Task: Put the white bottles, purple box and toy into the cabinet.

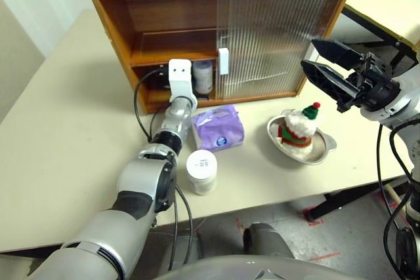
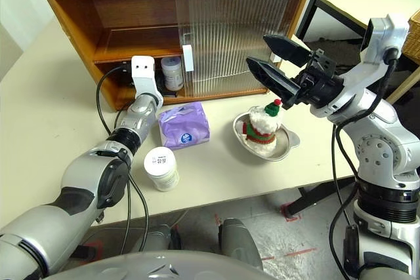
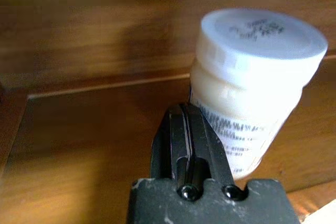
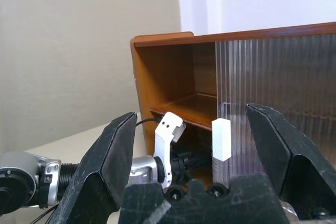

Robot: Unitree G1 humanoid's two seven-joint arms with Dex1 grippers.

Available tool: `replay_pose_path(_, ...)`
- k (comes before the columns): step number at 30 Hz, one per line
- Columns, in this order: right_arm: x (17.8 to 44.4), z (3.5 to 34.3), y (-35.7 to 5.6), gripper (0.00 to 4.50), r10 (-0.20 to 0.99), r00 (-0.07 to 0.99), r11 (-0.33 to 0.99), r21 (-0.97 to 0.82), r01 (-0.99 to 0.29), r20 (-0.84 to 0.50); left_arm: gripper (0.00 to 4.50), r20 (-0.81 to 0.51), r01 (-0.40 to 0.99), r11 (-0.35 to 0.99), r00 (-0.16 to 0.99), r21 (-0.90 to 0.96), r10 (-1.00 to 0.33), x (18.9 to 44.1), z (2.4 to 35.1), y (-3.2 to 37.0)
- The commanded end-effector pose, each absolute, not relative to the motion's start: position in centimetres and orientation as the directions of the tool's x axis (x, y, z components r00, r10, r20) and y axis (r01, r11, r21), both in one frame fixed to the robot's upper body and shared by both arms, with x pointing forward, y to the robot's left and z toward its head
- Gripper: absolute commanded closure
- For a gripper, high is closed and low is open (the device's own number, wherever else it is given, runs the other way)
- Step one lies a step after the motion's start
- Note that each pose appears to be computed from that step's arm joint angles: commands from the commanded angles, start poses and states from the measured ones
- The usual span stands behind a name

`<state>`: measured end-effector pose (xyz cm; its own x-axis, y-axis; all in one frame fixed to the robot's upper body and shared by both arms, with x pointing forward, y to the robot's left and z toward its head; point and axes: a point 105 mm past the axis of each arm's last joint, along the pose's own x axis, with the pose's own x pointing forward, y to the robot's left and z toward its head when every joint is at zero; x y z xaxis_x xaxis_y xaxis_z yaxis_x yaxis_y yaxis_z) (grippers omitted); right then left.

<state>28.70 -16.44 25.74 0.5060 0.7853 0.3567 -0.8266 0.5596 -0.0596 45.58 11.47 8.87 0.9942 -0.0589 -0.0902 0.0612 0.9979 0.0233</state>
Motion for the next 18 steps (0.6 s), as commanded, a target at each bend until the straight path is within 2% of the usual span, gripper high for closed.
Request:
replay_pose_path(1, 28.2, 26.0, -16.5, 0.0, 0.788, 0.501, 0.559, -0.074, -0.826, 0.358, 4.49, -0.063, 0.032, 0.999, 0.998, 0.008, -0.031, 45.8, 9.7, 12.8)
replay_pose_path(8, 28.3, 25.6, -16.5, 0.0, 0.786, 0.503, 0.557, -0.058, -0.829, 0.359, 4.49, 0.028, 0.044, 0.999, 0.999, -0.032, -0.043, 45.4, 11.3, 14.7)
replay_pose_path(12, 28.6, 25.4, -16.2, 0.0, 0.791, 0.493, 0.544, -0.049, -0.838, 0.361, 4.49, 0.076, 0.096, 0.995, 0.993, -0.031, -0.093, 43.8, 12.2, 15.6)
replay_pose_path(15, 28.8, 25.4, -16.0, 0.0, 0.797, 0.483, 0.534, -0.047, -0.844, 0.363, 4.49, 0.06, 0.129, 0.992, 0.99, -0.009, -0.128, 42.3, 12.3, 16.2)
replay_pose_path(18, 29.0, 25.4, -15.9, 0.0, 0.802, 0.475, 0.524, -0.047, -0.85, 0.363, 4.49, 0.048, 0.246, 0.969, 0.968, -0.023, -0.245, 40.7, 12.7, 15.6)
